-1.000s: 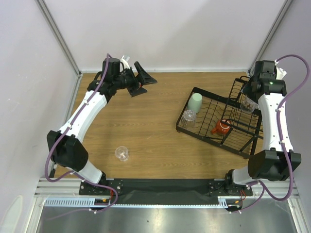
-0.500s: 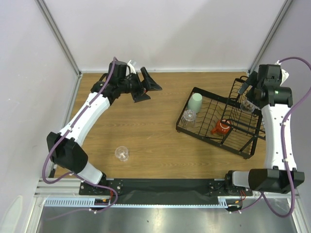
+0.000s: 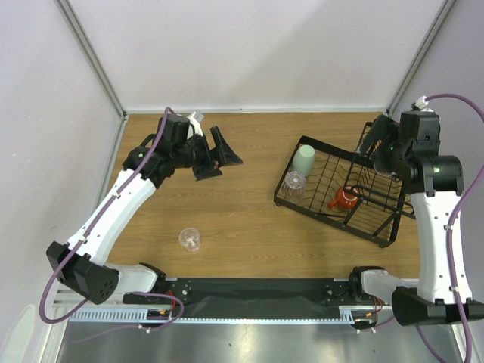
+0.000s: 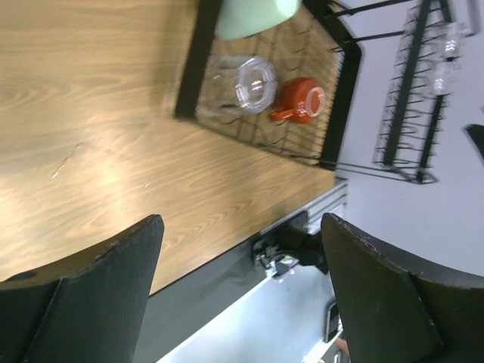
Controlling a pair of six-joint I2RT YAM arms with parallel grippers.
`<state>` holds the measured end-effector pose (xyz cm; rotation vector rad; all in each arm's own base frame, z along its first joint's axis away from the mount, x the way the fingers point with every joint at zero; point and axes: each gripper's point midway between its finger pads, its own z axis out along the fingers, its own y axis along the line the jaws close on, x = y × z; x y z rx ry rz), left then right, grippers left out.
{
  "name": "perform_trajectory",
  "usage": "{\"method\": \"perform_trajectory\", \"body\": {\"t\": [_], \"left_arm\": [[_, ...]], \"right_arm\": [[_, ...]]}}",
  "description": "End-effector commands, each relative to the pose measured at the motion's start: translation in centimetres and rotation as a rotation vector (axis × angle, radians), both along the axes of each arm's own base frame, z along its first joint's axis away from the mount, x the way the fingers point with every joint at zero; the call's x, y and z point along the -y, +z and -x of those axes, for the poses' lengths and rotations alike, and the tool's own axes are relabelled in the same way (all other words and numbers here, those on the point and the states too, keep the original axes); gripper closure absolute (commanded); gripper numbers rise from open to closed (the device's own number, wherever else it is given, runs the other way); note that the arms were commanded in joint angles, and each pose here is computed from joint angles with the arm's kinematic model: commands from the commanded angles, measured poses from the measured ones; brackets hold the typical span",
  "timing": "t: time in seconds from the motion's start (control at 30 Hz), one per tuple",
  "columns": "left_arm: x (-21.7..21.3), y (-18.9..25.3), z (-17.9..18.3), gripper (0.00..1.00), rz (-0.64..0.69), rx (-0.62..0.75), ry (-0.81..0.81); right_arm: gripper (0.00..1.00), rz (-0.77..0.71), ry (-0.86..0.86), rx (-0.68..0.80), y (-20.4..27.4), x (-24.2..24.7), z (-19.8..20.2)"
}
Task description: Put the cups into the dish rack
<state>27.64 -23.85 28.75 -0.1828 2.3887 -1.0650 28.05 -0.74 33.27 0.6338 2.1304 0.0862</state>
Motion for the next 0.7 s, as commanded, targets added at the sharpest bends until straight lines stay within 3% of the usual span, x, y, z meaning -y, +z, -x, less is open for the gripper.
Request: {"method": "perform_trajectory", "body": {"t": [0.0,0.17,0.3,0.43,0.67], "left_arm": [[-1.7,-1.6,0.9,0.09,-0.116,-0.021,0.028],[-5.1,-2.5,2.0,0.10,-0.236,-0.042,0.134],[-8.5,-7.2,4.4,0.12,-0.368,-0.194,0.246],[-11.5,-10.0,5.6,0.12,-0.454,-0.247,0.364],[-11.7,-14.7,9.3,0.13,-0.419,-0.445,0.430]], "right_arm": [[0.00,-0.059,0.168,0.109,2.5,-3.5,0.4],[0.00,-0.110,0.256,0.159,3.5,-5.6,2.3],[0.00,-0.109,0.330,0.170,3.9,-6.9,2.7],[0.00,-0.150,0.415,0.185,4.2,-8.7,3.0],[0.00,-0.127,0.468,0.230,4.6,-9.3,3.5]]}}
